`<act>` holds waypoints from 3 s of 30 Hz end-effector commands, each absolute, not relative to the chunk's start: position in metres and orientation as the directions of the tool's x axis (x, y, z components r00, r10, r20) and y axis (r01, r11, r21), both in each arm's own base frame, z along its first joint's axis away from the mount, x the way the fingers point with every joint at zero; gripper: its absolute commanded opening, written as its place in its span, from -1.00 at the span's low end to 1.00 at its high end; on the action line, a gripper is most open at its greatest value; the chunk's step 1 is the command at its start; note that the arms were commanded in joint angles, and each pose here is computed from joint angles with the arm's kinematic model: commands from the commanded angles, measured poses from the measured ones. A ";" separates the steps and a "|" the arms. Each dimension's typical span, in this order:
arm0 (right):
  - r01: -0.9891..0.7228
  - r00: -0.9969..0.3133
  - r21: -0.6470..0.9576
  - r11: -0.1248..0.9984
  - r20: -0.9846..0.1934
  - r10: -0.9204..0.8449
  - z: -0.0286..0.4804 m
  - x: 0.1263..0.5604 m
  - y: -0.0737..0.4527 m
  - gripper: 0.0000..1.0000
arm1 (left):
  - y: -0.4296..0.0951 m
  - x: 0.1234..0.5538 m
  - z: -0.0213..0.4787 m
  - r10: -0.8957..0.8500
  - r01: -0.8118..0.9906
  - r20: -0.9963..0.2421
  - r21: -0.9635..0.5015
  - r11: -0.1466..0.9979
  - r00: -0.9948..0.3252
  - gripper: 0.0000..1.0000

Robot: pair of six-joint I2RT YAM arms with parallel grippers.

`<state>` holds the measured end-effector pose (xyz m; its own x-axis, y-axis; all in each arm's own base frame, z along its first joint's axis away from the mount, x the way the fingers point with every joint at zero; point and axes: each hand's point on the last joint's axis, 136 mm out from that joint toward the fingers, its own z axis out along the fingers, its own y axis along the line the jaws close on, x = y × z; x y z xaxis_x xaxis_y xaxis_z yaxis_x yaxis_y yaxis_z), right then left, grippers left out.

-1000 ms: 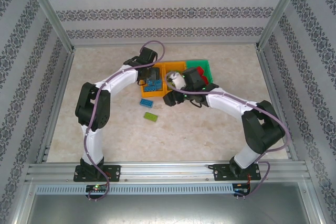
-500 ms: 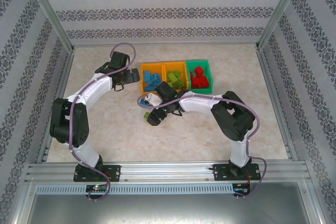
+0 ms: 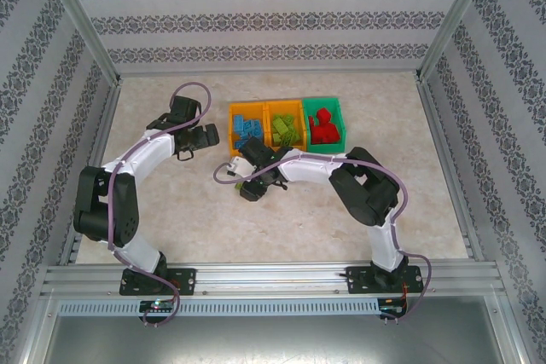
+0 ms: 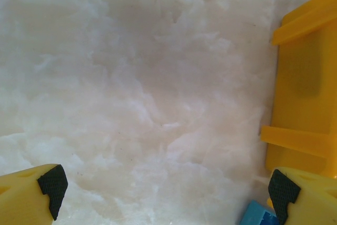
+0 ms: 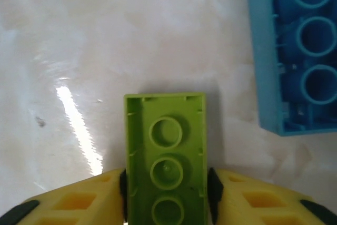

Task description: Sort the legos into containers by color

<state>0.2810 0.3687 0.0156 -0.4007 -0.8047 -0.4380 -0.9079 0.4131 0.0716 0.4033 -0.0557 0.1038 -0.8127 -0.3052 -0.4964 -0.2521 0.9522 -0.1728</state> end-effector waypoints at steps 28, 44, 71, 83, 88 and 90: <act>-0.337 -0.804 0.210 0.918 -0.572 -0.165 0.097 0.486 0.241 -0.41 | -0.168 0.362 0.077 0.002 0.061 -0.468 -0.112 0.992 -0.884 0.99; -0.299 -0.826 0.249 0.921 -0.552 -0.118 0.102 0.481 0.234 0.39 | -0.178 0.358 0.050 0.111 0.119 -0.411 0.005 0.993 -0.905 0.99; -0.236 -0.803 0.324 0.916 -0.595 0.003 0.147 0.470 0.211 0.53 | -0.185 0.361 0.019 0.133 0.139 -0.396 0.012 0.990 -0.909 0.16; -0.186 -0.732 0.261 0.947 -0.680 0.044 0.166 0.432 0.158 0.59 | -0.164 0.356 0.112 0.035 0.047 -0.556 -0.007 0.999 -0.830 -0.11; -0.112 -0.652 0.110 0.988 -0.758 0.010 0.161 0.411 0.109 0.78 | -0.183 0.390 0.153 0.081 0.109 -0.639 -0.005 0.994 -0.765 -0.09; -0.080 -0.625 0.078 0.994 -0.780 0.011 0.160 0.405 0.091 0.82 | -0.192 0.409 0.155 0.105 0.129 -0.645 0.011 0.992 -0.757 -0.08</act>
<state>0.3991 0.1205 0.1481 -0.7097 0.0276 -0.7039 -0.1370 0.9747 0.1764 0.3928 -0.1817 0.1539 -0.7683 0.0379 -0.6389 0.0852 0.9954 -0.0434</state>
